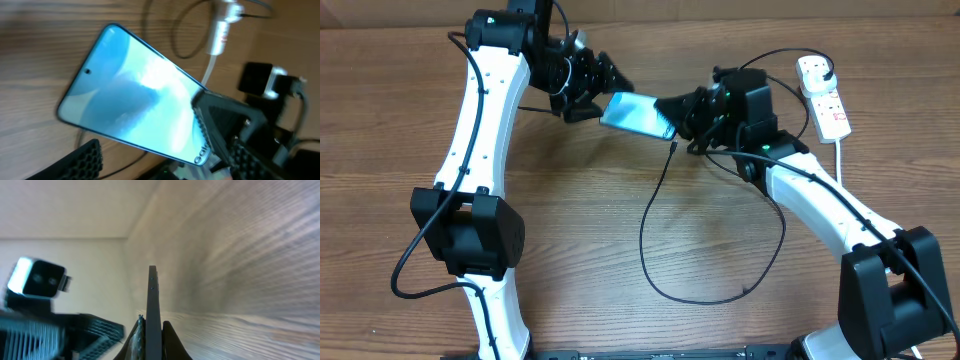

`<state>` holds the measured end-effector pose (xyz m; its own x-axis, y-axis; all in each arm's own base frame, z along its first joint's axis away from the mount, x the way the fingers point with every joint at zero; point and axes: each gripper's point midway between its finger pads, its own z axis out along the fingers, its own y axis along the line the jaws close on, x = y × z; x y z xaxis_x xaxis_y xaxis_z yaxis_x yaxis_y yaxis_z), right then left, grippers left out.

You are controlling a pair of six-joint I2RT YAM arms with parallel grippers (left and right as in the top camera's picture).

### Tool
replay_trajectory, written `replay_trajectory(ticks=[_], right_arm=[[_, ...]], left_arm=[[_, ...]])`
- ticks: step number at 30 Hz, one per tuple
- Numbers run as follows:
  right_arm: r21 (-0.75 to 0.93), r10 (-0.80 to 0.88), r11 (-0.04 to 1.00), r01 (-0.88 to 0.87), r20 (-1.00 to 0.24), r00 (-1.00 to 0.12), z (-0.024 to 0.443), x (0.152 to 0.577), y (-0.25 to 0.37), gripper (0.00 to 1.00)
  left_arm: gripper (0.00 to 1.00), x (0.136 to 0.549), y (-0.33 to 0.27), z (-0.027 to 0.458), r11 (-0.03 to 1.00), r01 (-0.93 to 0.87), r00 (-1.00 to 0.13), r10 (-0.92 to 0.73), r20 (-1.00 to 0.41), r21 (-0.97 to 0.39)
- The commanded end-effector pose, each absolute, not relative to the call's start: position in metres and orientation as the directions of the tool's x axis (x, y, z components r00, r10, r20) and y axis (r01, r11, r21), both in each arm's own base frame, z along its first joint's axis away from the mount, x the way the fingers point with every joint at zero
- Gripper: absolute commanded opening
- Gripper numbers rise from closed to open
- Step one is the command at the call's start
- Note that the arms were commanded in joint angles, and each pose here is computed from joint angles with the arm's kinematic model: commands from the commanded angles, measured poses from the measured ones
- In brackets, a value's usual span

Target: Plug charger to phone and switch on socket

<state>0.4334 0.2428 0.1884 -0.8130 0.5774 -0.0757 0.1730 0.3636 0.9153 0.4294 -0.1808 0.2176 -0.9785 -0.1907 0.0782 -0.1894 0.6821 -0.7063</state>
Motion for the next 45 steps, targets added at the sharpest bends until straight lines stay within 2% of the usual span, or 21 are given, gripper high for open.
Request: replay_trajectory(ticks=[1, 6, 9, 17, 21, 24, 29, 30, 32, 35, 37, 45], right_arm=[[0.953, 0.629, 0.223, 0.206, 0.021, -0.777, 0.22, 0.447, 0.236, 0.04], [0.975, 0.711, 0.095, 0.2, 0.074, -0.699, 0.245, 0.468, 0.22, 0.04], [0.977, 0.748, 0.011, 0.212, 0.133, -0.65, 0.256, 0.476, 0.215, 0.04], [0.958, 0.761, -0.079, 0.275, 0.236, -0.604, 0.258, 0.479, 0.212, 0.04], [0.968, 0.758, -0.105, 0.229, 0.227, -0.612, 0.271, 0.481, 0.212, 0.04], [0.959, 0.755, -0.14, 0.246, 0.264, -0.6, 0.273, 0.481, 0.214, 0.04], [0.959, 0.761, -0.141, 0.246, 0.264, -0.593, 0.273, 0.48, 0.22, 0.04], [0.959, 0.76, -0.14, 0.246, 0.264, -0.594, 0.272, 0.479, 0.222, 0.04], [0.959, 0.763, -0.139, 0.249, 0.264, -0.59, 0.271, 0.478, 0.226, 0.04], [0.959, 0.764, -0.139, 0.249, 0.264, -0.589, 0.272, 0.477, 0.228, 0.04], [0.958, 0.762, -0.141, 0.251, 0.266, -0.59, 0.271, 0.477, 0.229, 0.04], [0.958, 0.755, -0.138, 0.253, 0.267, -0.599, 0.271, 0.475, 0.233, 0.04]], left_arm=[[0.81, 0.426, -0.203, 0.252, 0.553, -0.023, -0.998, -0.061, -0.012, -0.833], [0.92, 0.426, -0.211, 0.264, 0.486, -0.011, -0.999, -0.046, -0.013, -0.874], [0.94, 0.428, -0.214, 0.27, 0.451, -0.037, -0.998, -0.059, 0.012, -0.892], [0.92, 0.456, -0.214, 0.276, 0.44, -0.12, -0.982, -0.184, 0.041, -0.89], [0.9, 0.473, -0.218, 0.279, 0.44, -0.133, -0.969, -0.247, 0.023, -0.888], [0.87, 0.477, -0.224, 0.279, 0.447, -0.146, -0.962, -0.272, 0.022, -0.883], [0.84, 0.48, -0.238, 0.281, 0.446, -0.149, -0.957, -0.29, 0.015, -0.883], [0.83, 0.481, -0.241, 0.281, 0.446, -0.155, -0.955, -0.298, 0.017, -0.881], [0.72, 0.484, -0.247, 0.283, 0.442, -0.164, -0.948, -0.317, 0.017, -0.882], [0.51, 0.486, -0.249, 0.28, 0.449, -0.2, -0.936, -0.35, 0.035, -0.871], [0.43, 0.489, -0.246, 0.277, 0.461, -0.216, -0.926, -0.375, 0.031, -0.861], [0.38, 0.497, -0.24, 0.272, 0.45, -0.299, -0.888, -0.454, 0.073, -0.842]])
